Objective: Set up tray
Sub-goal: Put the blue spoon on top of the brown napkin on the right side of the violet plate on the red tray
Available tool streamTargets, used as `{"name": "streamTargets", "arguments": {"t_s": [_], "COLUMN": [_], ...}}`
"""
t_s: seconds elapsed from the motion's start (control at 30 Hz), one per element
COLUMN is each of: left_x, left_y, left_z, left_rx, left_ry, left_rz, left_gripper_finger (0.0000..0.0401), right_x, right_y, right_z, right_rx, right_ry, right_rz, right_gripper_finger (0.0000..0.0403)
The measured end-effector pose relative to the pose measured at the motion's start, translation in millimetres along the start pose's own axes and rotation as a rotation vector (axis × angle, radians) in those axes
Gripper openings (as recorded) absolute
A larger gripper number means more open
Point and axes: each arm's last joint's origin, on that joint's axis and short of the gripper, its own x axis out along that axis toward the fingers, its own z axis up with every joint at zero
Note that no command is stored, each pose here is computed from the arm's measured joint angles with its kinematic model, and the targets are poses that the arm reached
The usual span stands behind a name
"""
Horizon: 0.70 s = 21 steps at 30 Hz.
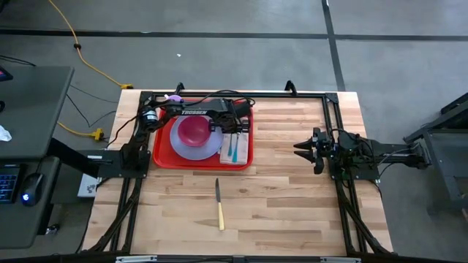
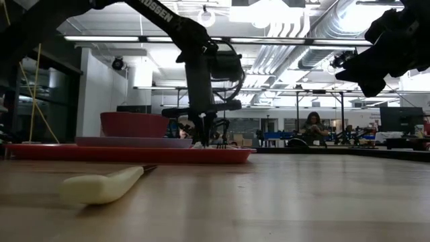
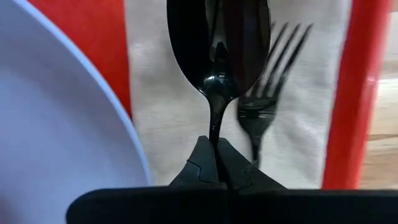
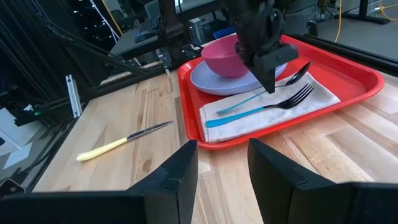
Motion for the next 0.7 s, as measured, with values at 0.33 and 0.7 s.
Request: {"name": "streamTargets", "arguments": {"t_s": [0.33,0.7], "left_x": [-0.9,-0.9], "left_y": [-0.4,0.9], "left_z": [-1.0,-2.0], "left_rx": [0.015,-0.009], "left_ry": [0.011,0.029], "left_rz": [-0.006,0.004], "left_gripper_finger": [0.0010,0.0026], "right_x": [0.0,0.0], "right_y": [0.0,0.0], "right_z": [0.0,0.0], "right_rx": [0.016,0.016], "right_ry": [0.000,0.000], "right_rz": [0.000,0.000], "right_gripper_finger": [0.0118,0.0119]}}
